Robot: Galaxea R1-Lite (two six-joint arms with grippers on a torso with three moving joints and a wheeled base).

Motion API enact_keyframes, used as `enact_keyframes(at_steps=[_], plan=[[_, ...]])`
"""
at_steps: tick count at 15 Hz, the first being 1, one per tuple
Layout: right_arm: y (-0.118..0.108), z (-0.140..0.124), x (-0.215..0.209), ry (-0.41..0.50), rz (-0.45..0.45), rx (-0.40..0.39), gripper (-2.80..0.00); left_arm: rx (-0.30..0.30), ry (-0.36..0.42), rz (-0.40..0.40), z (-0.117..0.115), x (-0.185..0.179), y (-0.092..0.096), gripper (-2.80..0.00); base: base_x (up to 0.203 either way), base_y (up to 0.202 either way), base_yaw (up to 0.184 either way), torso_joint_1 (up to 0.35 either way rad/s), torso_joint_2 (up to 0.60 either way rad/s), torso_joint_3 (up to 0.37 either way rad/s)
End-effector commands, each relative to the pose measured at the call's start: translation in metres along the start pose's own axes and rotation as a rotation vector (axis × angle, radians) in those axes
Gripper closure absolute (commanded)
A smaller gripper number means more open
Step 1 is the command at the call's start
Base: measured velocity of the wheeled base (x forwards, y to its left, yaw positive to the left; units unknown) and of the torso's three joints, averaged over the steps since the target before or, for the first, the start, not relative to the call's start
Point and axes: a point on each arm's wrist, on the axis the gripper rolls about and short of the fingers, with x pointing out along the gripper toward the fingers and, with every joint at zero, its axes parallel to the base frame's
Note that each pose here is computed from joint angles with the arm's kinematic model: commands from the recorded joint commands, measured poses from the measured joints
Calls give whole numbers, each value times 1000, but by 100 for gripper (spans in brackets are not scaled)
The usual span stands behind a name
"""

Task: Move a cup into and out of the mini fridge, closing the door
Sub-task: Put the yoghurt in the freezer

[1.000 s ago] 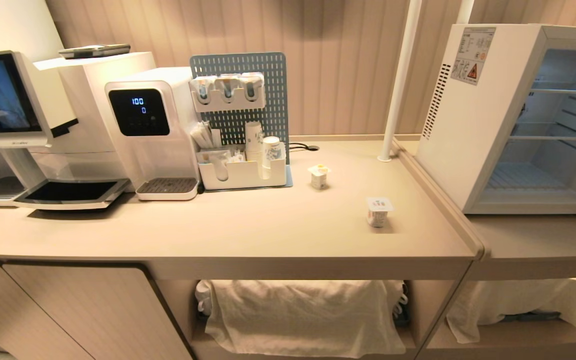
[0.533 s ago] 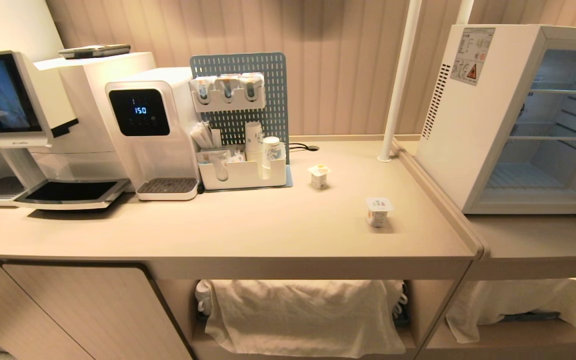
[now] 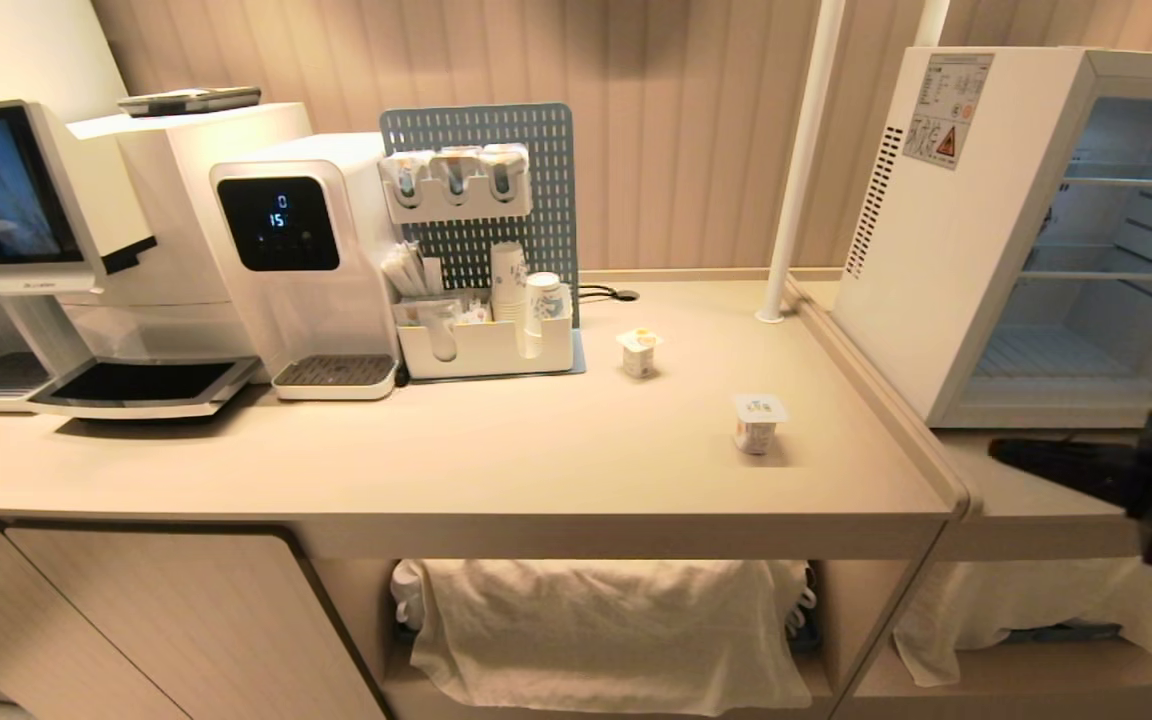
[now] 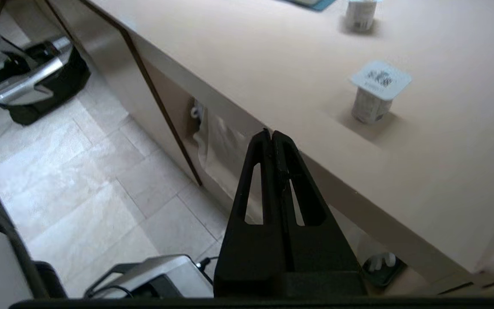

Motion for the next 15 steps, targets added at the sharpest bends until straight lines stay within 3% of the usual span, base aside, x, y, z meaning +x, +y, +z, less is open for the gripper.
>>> enact_keyframes(at_steps=[1,4,7,8,15], plan=[[-34,-55,29,64,10,62,0,0,1,1,0,0,0,0,0,0,0,0,0,0],[-58,-89,56,53,-36,-11,0,-8,1,1,0,0,0,0,0,0,0,0,0,0],[-73,-105,90,80,-86,-54,0,-8,1,2,0,0,0,0,0,0,0,0,0,0],[-76,-105,99,78,-84,-67,-280,-8,1,2,0,0,0,0,0,0,0,0,0,0],[-110,-110,151,99,-136,-84,-280,-7,1,1,0,0,0,0,0,0,0,0,0,0]])
